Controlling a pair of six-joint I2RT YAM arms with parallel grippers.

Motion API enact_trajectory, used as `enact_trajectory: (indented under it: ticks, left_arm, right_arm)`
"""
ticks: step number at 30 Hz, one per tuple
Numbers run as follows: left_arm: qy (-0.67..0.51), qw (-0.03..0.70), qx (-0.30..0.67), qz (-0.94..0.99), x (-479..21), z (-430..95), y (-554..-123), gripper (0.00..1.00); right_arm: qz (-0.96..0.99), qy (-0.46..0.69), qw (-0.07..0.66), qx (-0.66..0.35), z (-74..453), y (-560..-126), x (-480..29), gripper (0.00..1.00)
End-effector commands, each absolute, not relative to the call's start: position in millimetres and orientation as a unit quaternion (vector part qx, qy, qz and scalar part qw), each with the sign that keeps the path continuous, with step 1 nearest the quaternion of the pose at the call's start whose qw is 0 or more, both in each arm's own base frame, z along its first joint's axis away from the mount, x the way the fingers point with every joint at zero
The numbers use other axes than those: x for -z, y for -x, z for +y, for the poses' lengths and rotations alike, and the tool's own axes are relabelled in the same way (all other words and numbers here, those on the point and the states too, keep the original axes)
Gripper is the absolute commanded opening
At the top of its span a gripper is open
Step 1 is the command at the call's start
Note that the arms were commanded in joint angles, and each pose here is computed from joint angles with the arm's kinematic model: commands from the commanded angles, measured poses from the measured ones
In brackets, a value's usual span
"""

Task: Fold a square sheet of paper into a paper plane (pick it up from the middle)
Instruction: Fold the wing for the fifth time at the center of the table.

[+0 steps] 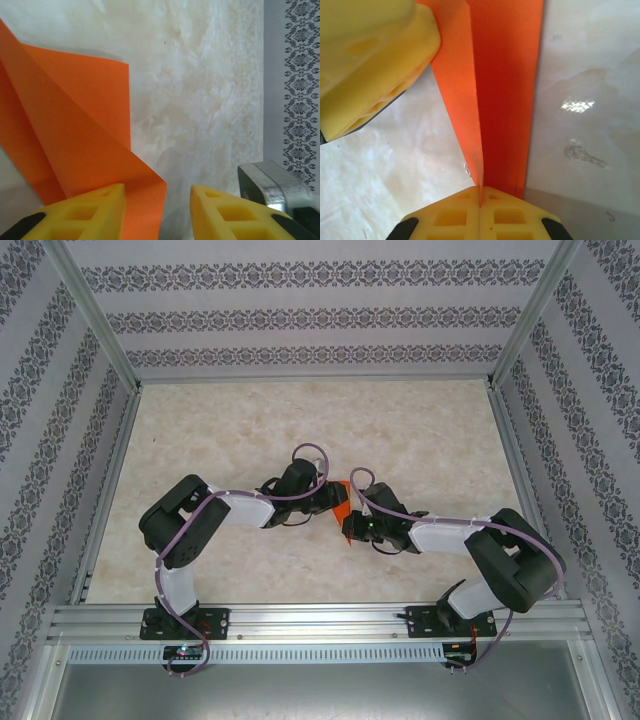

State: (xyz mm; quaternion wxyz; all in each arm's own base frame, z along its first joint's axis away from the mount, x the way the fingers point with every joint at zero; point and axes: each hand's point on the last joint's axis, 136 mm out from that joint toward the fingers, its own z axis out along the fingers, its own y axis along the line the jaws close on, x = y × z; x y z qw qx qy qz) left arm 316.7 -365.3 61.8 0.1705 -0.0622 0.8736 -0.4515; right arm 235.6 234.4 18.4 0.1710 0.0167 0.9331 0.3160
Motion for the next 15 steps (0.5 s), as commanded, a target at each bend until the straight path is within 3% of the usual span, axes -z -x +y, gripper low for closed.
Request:
enact_trajectory:
  ticks: [1,15]
  left_arm:
    - [0.055,0.211,0.478,0.851,-95,-363,-327,0.41]
    - [0.042,0.190,0.501,0.844,-85,-376,-326,0.44]
  right_arm:
    - [0.911,-0.031,0.178,-0.372,245,-241,-35,0.00]
    - [0.896,-0.059,0.132,-0.420,254,-241,-22,0.00]
